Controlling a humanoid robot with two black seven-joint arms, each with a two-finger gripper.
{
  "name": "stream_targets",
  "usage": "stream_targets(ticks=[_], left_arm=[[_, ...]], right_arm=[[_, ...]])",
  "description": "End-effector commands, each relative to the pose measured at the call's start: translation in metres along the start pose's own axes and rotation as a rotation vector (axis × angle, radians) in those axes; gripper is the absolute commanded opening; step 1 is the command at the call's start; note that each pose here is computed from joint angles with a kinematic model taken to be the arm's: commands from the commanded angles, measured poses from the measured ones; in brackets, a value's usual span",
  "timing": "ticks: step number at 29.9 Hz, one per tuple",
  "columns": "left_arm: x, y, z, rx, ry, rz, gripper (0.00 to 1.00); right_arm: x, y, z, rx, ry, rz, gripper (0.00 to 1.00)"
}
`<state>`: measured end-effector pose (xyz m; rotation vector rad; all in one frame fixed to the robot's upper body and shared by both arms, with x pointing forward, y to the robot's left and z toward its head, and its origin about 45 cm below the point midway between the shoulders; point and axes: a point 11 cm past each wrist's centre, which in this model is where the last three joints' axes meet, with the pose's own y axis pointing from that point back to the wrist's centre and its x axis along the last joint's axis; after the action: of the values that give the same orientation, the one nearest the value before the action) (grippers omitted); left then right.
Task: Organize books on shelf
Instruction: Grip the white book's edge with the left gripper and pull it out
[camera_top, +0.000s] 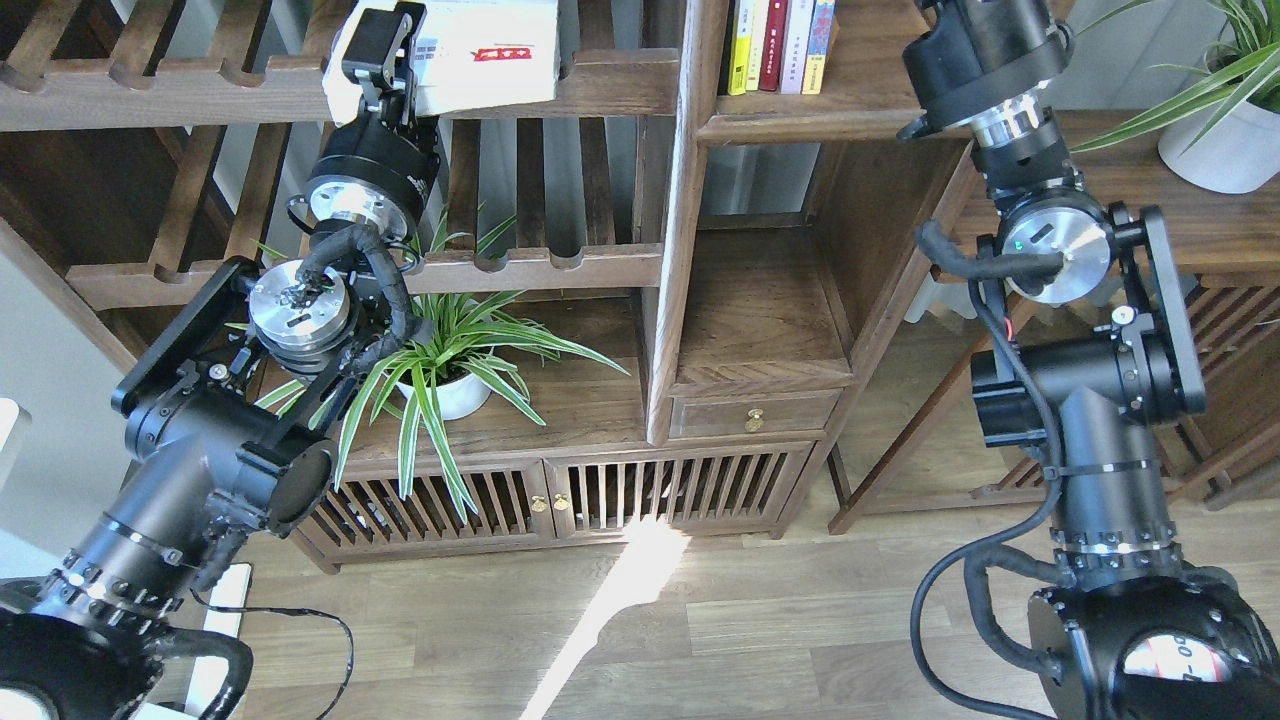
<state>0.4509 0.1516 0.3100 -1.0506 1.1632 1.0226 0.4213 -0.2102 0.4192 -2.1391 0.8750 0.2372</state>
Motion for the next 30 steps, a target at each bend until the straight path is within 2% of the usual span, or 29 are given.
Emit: stream_targets(ticks=[1,3,9,11,21,30], left_arm=[[0.0005,-0.0001,0.0011,-0.007,0.000,0.000,0.77],[-0.0007,-0.0005,0.0035,-0.015,0.005,-0.005,0.70],[-0.0011,-0.0005,0.0035,-0.015,0.006,-0.008,0.62],[-0.0019,-0.0004,0.0033,-0.014,0.008,-0.015,0.54],[-0.0050,-0.0005,0.0036,-0.021,0.014,-0.044,0.26],[-0.0071,0.0002,0.0039,-0.021,0.023,-0.072,0.11]], right_arm=[[0.0005,0.0008,0.0006,-0.001,-0.001,0.002,0.99],[0.0012,0.0018,0.0012,-0.002,-0.002,0.005,0.99],[0.0010,0.0017,0.0017,-0.004,0.000,0.004,0.99],[0.0013,0.0022,0.0020,-0.004,-0.002,0.005,0.99],[0.0010,0.0017,0.0017,-0.004,-0.002,0.004,0.99],[0.0010,0.0017,0.0019,-0.006,0.000,0.004,0.99]])
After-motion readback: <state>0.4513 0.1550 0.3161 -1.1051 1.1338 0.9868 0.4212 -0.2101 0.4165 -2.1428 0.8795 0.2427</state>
